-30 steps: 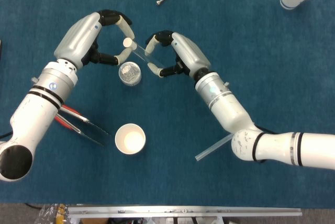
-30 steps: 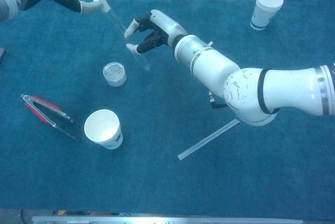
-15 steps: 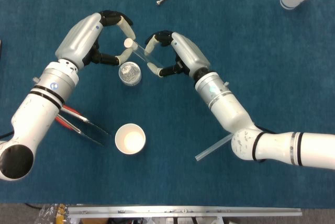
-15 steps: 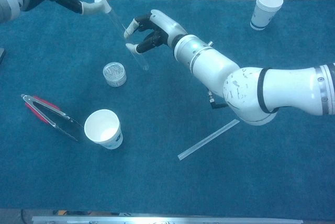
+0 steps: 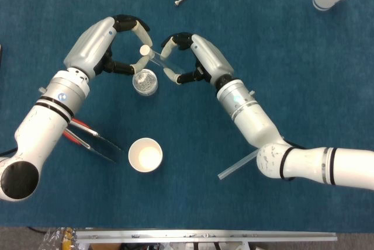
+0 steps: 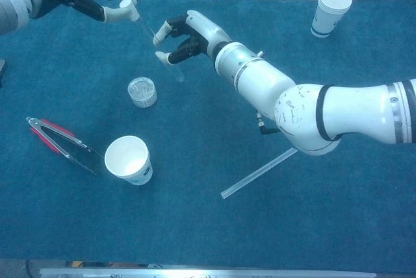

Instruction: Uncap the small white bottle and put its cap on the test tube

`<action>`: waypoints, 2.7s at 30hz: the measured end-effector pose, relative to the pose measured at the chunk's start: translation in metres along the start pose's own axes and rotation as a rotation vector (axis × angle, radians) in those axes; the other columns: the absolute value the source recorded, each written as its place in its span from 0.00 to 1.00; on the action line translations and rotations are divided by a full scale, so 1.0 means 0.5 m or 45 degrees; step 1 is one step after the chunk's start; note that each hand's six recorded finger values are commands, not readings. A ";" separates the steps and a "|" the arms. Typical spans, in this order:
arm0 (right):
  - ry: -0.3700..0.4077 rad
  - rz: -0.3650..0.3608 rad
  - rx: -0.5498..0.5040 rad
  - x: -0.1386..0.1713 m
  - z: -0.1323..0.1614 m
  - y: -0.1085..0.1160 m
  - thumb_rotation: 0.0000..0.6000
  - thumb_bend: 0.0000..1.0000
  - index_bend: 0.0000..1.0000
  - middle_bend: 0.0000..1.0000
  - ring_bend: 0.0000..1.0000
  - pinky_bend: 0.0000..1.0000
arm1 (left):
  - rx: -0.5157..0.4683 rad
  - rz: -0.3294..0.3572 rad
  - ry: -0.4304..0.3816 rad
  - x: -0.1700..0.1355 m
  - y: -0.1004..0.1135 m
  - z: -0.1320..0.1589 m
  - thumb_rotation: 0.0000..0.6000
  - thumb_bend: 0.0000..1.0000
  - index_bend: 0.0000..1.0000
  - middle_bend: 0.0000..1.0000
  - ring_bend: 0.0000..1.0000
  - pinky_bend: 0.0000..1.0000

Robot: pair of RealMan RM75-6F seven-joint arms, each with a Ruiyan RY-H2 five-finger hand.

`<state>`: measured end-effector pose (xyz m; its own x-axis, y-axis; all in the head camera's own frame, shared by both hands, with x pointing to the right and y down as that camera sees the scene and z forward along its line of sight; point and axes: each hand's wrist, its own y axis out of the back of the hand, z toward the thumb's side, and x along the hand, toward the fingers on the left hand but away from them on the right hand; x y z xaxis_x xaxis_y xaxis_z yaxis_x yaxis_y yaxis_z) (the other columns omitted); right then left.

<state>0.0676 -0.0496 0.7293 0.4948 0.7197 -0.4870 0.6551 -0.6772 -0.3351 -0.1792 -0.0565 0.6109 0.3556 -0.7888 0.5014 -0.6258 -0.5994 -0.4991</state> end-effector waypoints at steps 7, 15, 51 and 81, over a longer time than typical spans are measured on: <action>-0.001 0.002 0.004 -0.001 -0.001 0.000 1.00 0.30 0.63 0.33 0.15 0.23 | 0.008 -0.006 0.005 0.000 -0.003 -0.003 1.00 0.34 0.53 0.27 0.14 0.08; -0.004 0.009 0.065 0.004 -0.004 0.011 1.00 0.30 0.63 0.33 0.15 0.23 | 0.070 -0.015 0.004 -0.008 0.006 -0.008 1.00 0.34 0.31 0.13 0.00 0.08; -0.164 0.149 0.589 0.103 -0.150 0.073 1.00 0.30 0.63 0.33 0.15 0.23 | 0.530 0.165 -0.022 -0.059 0.097 -0.083 1.00 0.34 0.24 0.08 0.00 0.08; -0.020 0.184 1.002 0.108 -0.178 0.055 1.00 0.26 0.23 0.10 0.00 0.10 | 0.512 0.219 -0.038 -0.069 0.109 -0.104 1.00 0.34 0.24 0.07 0.00 0.07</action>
<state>0.1631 -0.0155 0.7656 0.5323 0.6181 -0.5784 -0.0130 -0.6772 -0.7357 -0.2617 -0.0550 0.6031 0.2935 -0.8819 0.3689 -0.3597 -0.4594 -0.8121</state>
